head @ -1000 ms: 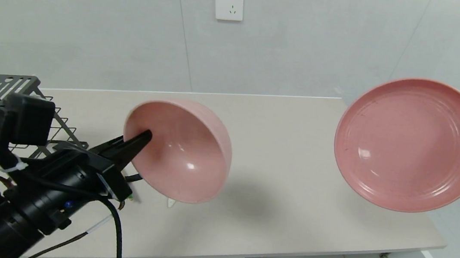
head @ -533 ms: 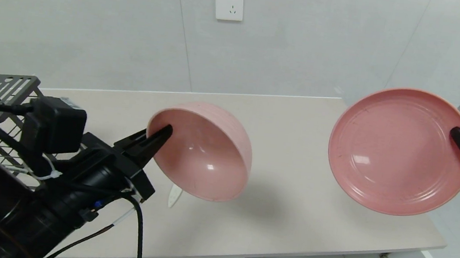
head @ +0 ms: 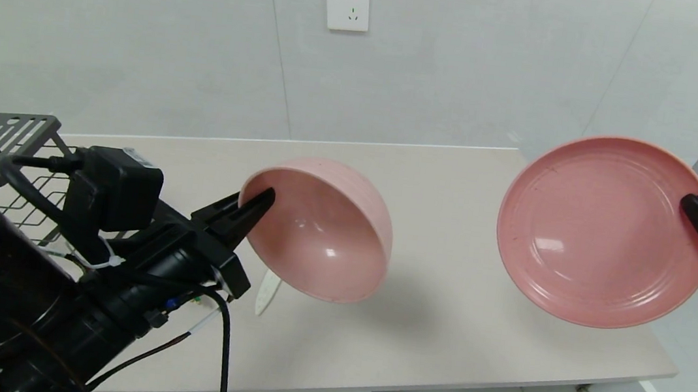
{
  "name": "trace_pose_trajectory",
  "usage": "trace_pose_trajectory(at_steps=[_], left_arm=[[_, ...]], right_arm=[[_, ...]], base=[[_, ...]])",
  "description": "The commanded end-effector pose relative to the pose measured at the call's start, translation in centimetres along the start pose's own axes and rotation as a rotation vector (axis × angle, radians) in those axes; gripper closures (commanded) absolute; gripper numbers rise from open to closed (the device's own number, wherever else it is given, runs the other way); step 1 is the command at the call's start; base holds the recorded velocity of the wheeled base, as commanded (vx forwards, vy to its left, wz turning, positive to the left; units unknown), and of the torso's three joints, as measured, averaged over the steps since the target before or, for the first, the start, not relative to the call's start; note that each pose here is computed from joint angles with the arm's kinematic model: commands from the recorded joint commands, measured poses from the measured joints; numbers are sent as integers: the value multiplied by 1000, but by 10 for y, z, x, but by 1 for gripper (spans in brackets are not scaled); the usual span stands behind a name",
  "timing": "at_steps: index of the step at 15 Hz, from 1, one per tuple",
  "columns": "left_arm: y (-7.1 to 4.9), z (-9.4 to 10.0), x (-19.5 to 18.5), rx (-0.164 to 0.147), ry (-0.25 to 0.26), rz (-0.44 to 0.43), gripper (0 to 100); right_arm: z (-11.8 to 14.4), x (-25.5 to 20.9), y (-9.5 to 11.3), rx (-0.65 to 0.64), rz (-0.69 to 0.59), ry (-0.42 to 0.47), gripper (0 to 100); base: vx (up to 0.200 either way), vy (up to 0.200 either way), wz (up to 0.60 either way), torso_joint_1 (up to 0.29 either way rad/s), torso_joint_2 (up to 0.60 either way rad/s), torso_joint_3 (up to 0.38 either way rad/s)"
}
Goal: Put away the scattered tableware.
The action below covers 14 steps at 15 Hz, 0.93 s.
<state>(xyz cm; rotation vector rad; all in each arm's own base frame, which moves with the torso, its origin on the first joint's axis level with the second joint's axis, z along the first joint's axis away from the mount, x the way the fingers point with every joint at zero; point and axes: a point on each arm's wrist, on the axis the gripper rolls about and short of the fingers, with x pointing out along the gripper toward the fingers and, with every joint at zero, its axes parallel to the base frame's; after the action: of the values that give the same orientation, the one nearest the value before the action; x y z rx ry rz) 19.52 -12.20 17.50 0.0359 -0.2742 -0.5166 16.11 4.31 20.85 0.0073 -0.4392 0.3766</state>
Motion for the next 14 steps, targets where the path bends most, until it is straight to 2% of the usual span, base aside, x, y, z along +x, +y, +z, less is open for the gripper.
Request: trace_pose_trajectory(at_steps=[1, 2, 5, 8, 10, 13, 14], left_arm=[[0, 1, -1, 2, -2, 1, 100], [0, 2, -2, 3, -5, 0, 100], [-2, 4, -4, 34, -11, -7, 100], [-7, 2, -11, 29, 3, -34, 100], [-14, 7, -16, 19, -15, -65, 100], [-14, 9, -18, 19, -20, -66, 100], [-14, 8, -18, 19, -18, -66, 100]], right_arm=[[0, 0, 0, 0, 1, 2, 100], [0, 0, 0, -1, -1, 0, 100], [0, 0, 0, 1, 1, 2, 100], [0, 0, 0, 1, 1, -1, 100], [0, 0, 0, 1, -1, 0, 100], [1, 0, 0, 0, -1, -4, 100], [1, 0, 0, 0, -1, -4, 100]], base=[[-200, 0, 0, 17, 17, 7], [-200, 0, 0, 17, 22, 2], [-200, 0, 0, -7, 1, 7], [-200, 0, 0, 7, 2, 2], [0, 0, 0, 0, 0, 0], [0, 0, -600, -1, 1, 2], [0, 0, 0, 0, 0, 0]])
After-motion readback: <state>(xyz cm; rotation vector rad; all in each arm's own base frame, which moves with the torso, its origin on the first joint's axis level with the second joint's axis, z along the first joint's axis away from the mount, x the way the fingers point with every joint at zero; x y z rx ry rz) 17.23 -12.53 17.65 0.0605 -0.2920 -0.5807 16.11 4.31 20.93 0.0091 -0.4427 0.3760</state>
